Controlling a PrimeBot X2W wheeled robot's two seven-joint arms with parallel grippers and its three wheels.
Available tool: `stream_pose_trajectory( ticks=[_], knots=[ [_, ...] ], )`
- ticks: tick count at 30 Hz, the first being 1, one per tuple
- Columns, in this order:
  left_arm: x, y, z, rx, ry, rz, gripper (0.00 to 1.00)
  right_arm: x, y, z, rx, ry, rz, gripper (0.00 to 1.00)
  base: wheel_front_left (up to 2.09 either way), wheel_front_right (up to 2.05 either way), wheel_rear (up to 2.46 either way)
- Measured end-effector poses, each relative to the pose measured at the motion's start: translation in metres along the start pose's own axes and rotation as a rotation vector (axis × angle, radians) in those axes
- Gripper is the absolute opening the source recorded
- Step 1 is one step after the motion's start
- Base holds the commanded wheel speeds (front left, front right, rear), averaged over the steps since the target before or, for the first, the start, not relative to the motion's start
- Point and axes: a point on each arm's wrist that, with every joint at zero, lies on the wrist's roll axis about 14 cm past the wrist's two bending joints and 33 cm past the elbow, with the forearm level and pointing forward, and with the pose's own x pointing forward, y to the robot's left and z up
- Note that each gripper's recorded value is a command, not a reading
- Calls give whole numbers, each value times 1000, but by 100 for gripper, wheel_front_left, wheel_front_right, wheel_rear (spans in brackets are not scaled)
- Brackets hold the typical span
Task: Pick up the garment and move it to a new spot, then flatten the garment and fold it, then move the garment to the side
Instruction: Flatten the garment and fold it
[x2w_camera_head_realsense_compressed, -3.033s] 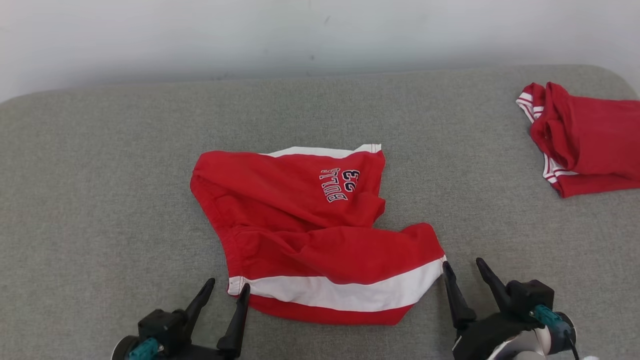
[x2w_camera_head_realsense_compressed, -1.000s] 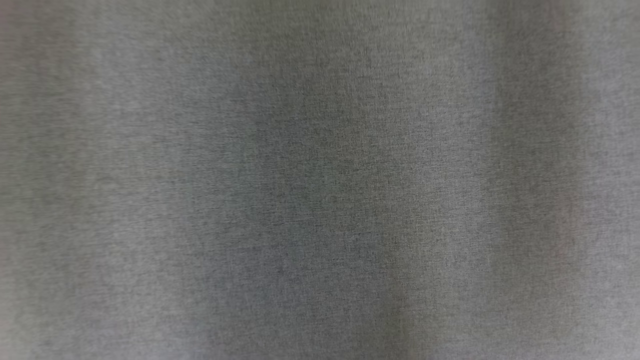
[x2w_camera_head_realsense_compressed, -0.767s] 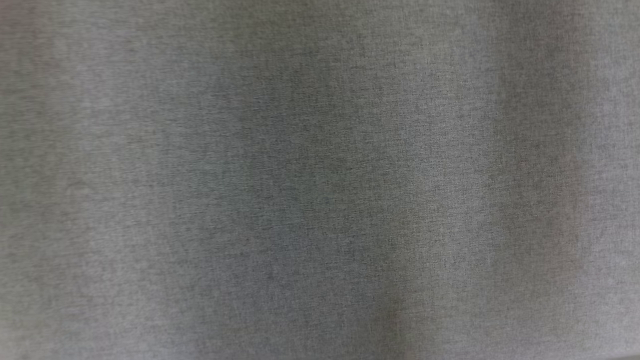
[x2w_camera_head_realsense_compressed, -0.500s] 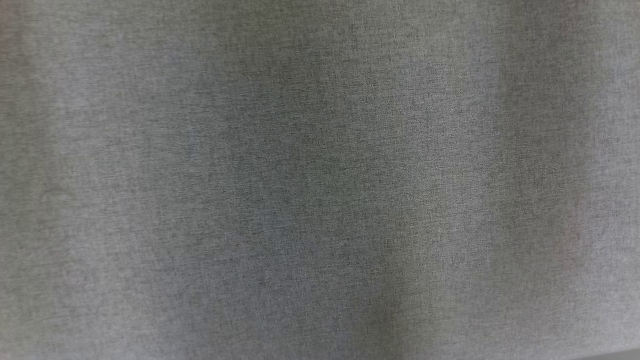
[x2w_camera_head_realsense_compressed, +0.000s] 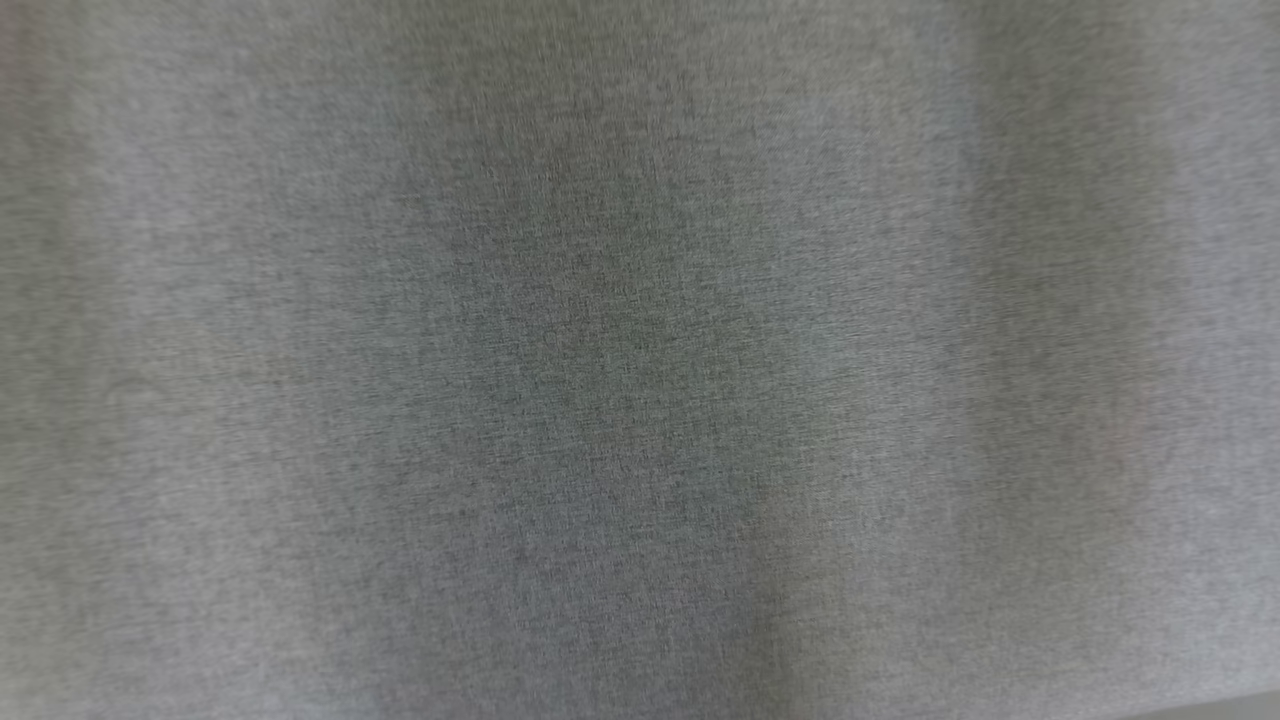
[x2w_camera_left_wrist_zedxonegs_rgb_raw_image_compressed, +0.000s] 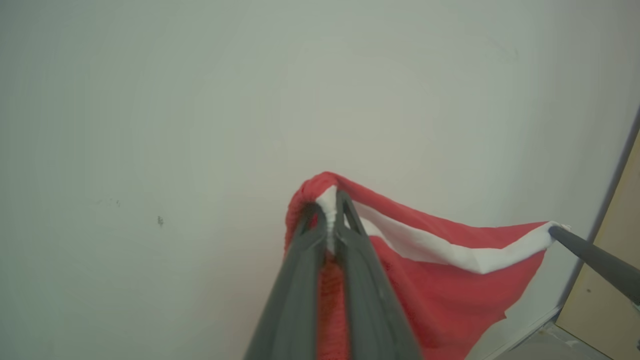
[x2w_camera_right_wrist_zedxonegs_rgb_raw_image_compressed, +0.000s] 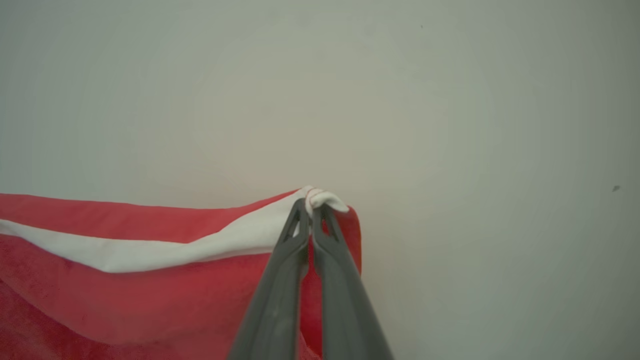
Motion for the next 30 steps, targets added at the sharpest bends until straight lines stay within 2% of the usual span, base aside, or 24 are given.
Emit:
stream_pose_trajectory(
  ticks=[6, 9, 13, 24, 30],
  knots=[
    [-48, 1, -28, -68, 60, 11, 0, -41, 14, -26, 68, 38, 46, 0, 0, 0, 0],
    [-80, -1, -43, -111, 103, 24, 0, -75, 19, -50, 94, 93, 64, 0, 0, 0, 0],
    [-123, -2, -37, -170, 76, 96, 0, -125, 24, -72, 143, 153, 77, 0, 0, 0, 0],
    [-276, -61, -56, -247, 189, 229, 0, -281, 22, -116, 278, 335, -24, 0, 0, 0, 0],
    [-339, -95, -65, -295, 270, 286, 0, -341, 25, -121, 331, 395, -92, 0, 0, 0, 0]
  ],
)
